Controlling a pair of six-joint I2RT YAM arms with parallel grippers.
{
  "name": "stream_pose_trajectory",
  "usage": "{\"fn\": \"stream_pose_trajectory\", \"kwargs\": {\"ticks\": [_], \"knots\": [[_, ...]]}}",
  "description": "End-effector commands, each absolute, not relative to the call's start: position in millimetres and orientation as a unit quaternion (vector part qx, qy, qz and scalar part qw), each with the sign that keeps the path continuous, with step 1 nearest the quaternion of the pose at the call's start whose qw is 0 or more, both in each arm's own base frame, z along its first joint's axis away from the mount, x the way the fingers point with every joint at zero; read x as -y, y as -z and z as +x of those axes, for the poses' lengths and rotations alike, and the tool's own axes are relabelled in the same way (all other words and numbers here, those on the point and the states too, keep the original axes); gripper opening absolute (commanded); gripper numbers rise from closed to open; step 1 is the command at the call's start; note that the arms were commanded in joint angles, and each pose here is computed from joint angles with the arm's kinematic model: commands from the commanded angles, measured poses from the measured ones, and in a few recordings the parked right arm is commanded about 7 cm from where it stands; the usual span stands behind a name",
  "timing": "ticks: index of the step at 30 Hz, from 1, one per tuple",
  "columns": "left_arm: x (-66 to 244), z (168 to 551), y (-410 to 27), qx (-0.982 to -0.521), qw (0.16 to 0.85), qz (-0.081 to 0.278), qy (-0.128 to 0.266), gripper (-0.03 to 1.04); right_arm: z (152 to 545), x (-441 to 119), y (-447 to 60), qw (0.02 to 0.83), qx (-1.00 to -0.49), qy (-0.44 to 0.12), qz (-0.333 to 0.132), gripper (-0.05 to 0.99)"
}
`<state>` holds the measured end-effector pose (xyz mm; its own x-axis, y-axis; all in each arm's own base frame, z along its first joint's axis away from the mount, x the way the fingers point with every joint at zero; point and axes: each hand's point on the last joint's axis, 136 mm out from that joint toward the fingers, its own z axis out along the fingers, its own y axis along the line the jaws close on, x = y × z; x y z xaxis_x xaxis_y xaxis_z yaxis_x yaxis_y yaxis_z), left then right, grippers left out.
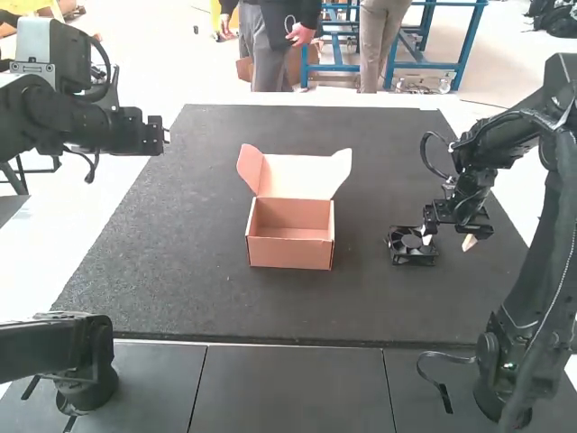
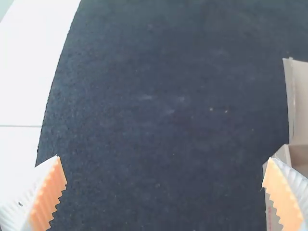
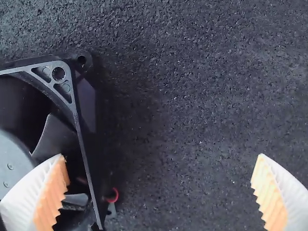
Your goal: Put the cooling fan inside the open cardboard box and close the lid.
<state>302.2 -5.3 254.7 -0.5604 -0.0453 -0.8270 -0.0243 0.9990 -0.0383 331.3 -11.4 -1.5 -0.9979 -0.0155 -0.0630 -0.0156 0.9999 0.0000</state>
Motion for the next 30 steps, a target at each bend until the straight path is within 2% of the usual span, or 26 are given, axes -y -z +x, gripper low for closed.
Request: {"fn": "stream_pose_trajectory", "kwargs": {"ticks": [1,3,4,7,9,12,16,24,30], "knots": [[7.5,304.2,-277.7,-0.871,0.490,-0.021,0.021,0.97,313.3,12.3,19.9,-0.004,-1.000,-0.008,0.005,0.60],[7.5,304.1,-278.4,-0.871,0.490,-0.021,0.021,0.97,312.4,7.7,22.9,-0.004,-1.000,-0.021,0.016,0.37],[7.5,303.5,-278.8,-0.871,0.490,-0.021,0.021,0.97,312.3,5.9,24.1,-0.002,-1.000,-0.026,0.016,0.29],[7.4,302.7,-279.3,-0.872,0.488,-0.021,0.021,0.97,312.6,2.6,26.5,0.002,-0.999,-0.033,0.014,0.18],[7.4,301.8,-279.8,-0.872,0.488,-0.021,0.021,0.97,314.1,1.3,27.1,0.006,-0.999,-0.037,0.014,0.06],[7.4,300.2,-279.4,-0.874,0.486,-0.021,0.021,0.97,315.8,-3.7,25.8,0.010,-0.999,-0.047,0.012,-0.01],[7.3,297.6,-278.3,-0.875,0.484,-0.021,0.020,0.97,324.7,-4.0,14.7,0.030,-0.998,-0.056,0.015,-0.01],[7.2,293.7,-270.1,-0.880,0.474,-0.020,0.020,0.97,352.8,-1.7,-53.4,0.125,-0.989,-0.068,0.026,-0.01],[6.9,286.6,-261.0,-0.886,0.463,-0.020,0.019,0.97,342.7,-4.2,-111.4,0.169,-0.983,-0.068,0.022,-0.01]]}}
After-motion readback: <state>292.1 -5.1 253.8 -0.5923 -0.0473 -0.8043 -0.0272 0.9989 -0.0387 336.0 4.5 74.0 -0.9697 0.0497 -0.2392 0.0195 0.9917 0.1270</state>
